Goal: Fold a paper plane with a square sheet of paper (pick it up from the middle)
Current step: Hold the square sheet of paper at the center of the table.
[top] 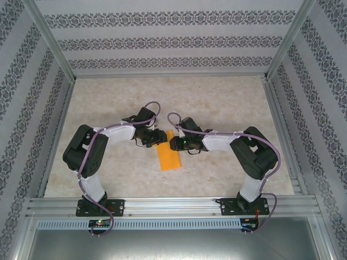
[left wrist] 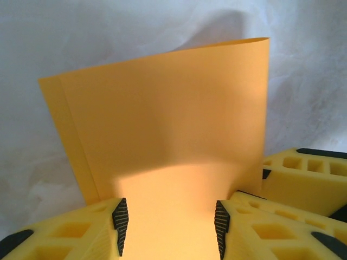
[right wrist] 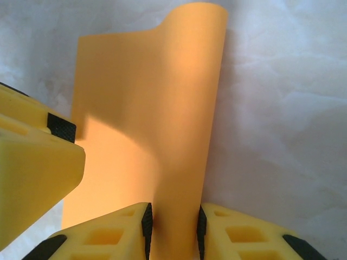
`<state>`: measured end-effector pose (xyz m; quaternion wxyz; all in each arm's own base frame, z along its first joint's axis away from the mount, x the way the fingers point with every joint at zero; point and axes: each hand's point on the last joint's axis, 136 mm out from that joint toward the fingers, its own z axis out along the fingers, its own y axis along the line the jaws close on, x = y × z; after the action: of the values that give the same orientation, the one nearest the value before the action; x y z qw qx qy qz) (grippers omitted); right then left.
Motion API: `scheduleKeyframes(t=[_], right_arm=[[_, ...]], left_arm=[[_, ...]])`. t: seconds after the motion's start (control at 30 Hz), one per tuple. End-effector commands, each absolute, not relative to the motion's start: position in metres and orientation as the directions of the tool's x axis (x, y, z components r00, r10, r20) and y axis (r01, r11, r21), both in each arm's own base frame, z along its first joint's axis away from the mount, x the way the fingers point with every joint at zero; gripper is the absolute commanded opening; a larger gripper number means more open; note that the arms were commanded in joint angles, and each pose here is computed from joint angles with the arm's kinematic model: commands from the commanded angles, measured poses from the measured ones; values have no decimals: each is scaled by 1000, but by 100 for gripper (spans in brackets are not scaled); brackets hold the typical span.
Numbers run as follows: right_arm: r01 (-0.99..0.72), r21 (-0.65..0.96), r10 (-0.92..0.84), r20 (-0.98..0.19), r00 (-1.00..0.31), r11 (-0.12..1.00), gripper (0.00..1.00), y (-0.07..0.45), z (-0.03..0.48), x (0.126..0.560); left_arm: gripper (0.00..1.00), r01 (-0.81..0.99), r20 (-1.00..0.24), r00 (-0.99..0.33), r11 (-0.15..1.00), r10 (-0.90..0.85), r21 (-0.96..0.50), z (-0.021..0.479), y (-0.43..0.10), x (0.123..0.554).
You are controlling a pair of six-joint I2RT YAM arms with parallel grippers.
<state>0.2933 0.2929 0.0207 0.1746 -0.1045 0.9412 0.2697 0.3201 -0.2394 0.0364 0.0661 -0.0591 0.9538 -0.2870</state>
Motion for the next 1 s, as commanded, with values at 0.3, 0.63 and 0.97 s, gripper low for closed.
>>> scheduleKeyframes(t=[0.3, 0.63, 0.97], right_arm=[[-345, 375, -191, -390, -901, 860, 31, 293, 7, 286], [-342, 354, -199, -381, -903, 871, 33, 294, 6, 285], [-312, 344, -181, -363, -914, 886, 34, 297, 3, 284]], left_arm=[[51, -54, -157, -975, 855, -156, -516, 72, -215, 323], [53, -68, -167, -971, 863, -173, -500, 79, -200, 315], [53, -89, -151, -970, 851, -193, -517, 75, -200, 310]])
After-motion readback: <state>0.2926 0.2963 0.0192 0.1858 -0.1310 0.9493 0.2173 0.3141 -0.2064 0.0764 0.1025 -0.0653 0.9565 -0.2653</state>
